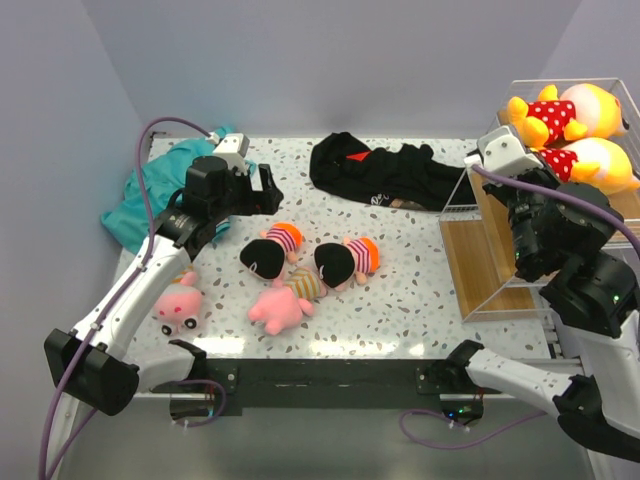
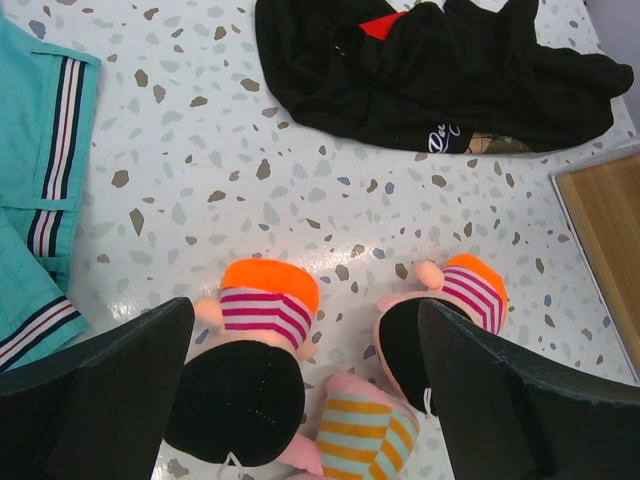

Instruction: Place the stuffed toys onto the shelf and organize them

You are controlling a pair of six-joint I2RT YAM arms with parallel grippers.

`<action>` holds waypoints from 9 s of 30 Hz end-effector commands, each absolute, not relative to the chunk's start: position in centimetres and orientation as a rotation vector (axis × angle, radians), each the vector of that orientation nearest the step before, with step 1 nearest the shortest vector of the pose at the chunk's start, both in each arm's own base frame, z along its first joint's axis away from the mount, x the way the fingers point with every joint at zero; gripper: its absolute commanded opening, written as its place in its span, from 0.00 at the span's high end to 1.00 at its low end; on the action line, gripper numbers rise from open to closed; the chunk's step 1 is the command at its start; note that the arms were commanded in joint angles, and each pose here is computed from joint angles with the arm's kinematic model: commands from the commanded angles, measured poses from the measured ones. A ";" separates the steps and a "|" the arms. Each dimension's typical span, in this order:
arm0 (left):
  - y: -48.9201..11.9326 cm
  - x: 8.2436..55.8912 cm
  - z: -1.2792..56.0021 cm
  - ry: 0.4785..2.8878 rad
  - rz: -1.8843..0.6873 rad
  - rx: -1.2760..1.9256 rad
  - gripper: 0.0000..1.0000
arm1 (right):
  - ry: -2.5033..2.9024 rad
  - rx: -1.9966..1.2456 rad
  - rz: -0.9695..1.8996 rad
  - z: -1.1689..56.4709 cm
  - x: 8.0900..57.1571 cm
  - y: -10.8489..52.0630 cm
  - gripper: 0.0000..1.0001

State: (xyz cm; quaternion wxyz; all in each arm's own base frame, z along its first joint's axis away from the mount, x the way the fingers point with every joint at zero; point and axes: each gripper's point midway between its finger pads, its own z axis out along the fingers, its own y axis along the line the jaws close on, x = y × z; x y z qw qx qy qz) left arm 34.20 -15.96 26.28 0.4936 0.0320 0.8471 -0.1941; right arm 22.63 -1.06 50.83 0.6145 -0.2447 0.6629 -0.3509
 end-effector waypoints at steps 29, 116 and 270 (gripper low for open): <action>-15.7 34.5 27.0 2.011 -0.464 0.090 0.00 | 1.584 -0.545 -0.975 49.6 21.1 -3.9 0.50; -16.2 35.2 13.8 2.404 -0.316 -0.075 0.24 | 2.102 -0.564 0.507 20.9 24.8 28.6 0.44; -12.6 25.5 33.4 1.531 -0.480 0.134 0.00 | 1.897 -0.839 -1.188 35.7 31.2 6.7 0.97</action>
